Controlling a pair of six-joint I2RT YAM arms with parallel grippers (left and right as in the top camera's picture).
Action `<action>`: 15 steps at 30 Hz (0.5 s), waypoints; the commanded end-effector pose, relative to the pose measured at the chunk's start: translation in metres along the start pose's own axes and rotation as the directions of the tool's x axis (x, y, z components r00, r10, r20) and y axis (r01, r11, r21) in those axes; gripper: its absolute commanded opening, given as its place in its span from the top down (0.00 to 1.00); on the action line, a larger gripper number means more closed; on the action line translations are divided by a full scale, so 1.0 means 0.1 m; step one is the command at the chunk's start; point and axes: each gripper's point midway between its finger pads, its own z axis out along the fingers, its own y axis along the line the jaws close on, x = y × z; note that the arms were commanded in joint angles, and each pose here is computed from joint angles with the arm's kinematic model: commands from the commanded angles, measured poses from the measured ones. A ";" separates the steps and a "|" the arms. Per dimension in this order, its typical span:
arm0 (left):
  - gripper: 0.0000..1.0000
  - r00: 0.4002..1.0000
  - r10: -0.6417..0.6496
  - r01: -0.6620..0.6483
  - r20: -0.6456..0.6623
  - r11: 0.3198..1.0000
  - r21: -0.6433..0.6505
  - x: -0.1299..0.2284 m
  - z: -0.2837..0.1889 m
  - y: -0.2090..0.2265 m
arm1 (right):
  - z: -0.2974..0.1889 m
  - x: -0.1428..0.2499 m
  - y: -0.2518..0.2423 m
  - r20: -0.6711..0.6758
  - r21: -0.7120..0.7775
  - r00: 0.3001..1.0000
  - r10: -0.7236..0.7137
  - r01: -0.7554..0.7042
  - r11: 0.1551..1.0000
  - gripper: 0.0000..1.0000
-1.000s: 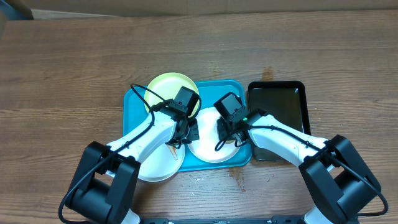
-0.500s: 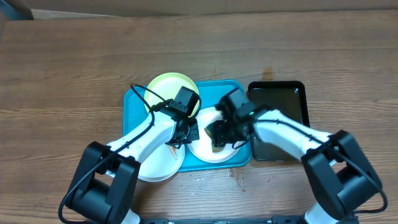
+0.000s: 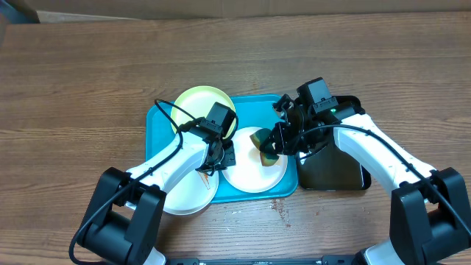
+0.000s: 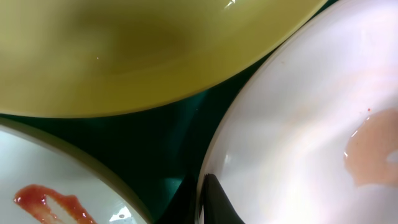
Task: Clean dirty plates on tray and stack at the side
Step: 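Scrub the white plate held by the left gripper with the sponge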
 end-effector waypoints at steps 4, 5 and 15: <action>0.96 1.000 0.012 -0.013 -0.027 0.999 -0.035 0.07 0.07 0.10 | 0.12 0.09 0.04 -0.025 0.013 0.999 -0.042 0.042 0.999 0.96; 0.96 1.000 0.012 -0.013 -0.026 0.999 -0.035 0.07 0.07 0.10 | 0.15 0.10 0.03 -0.026 0.023 0.999 -0.039 0.039 0.999 0.96; 0.96 1.000 0.012 -0.013 -0.024 0.999 -0.034 0.06 0.07 0.10 | 0.40 0.13 -0.21 0.045 0.026 0.997 0.061 -0.062 0.998 0.96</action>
